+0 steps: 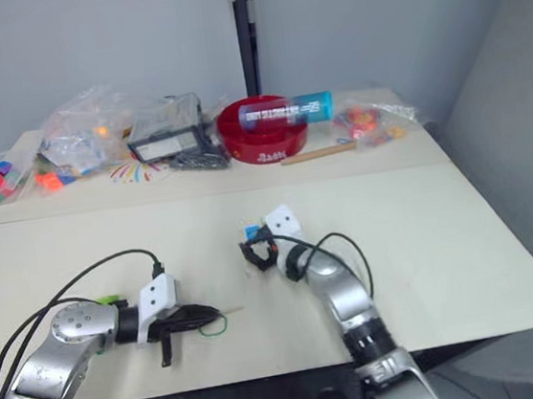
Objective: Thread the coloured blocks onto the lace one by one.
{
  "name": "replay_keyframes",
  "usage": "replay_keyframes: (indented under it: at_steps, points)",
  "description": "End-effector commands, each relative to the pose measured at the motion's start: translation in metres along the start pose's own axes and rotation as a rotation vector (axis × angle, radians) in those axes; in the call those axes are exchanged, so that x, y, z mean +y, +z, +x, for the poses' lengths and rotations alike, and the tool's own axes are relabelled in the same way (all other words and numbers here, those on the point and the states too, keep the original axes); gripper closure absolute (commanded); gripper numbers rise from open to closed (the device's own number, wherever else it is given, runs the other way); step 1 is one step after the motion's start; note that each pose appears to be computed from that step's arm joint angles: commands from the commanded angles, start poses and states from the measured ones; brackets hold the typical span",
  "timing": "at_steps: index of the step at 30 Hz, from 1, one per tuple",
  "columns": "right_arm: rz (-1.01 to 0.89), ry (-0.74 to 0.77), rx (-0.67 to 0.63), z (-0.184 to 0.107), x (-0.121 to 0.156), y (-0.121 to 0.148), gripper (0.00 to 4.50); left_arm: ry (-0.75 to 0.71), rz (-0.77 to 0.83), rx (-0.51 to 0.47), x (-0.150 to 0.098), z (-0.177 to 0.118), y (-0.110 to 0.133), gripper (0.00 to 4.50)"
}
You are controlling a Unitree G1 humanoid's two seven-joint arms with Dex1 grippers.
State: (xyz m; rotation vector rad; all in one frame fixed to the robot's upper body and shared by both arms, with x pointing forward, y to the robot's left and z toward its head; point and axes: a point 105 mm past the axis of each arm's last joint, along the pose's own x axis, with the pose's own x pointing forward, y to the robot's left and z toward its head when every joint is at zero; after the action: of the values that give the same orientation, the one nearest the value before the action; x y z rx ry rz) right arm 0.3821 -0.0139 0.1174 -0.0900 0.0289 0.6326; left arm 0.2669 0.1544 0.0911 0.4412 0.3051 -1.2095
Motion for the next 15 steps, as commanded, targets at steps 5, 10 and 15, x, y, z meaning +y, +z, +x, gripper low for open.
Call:
replay_keyframes:
  at_steps: [5, 10, 15]
  points:
    - [-0.013, -0.1, -0.025, 0.015, 0.0, 0.0, 0.04, 0.024, 0.044, -0.024, 0.004, -0.005, 0.009, 4.5]
    - [0.019, -0.152, -0.032, 0.019, 0.006, -0.003, 0.04, 0.025, 0.043, -0.024, 0.005, -0.004, 0.008, 4.5]
    - [0.026, -0.134, -0.064, 0.021, 0.017, 0.004, 0.55, 0.024, 0.041, -0.023, 0.004, -0.004, 0.008, 4.5]
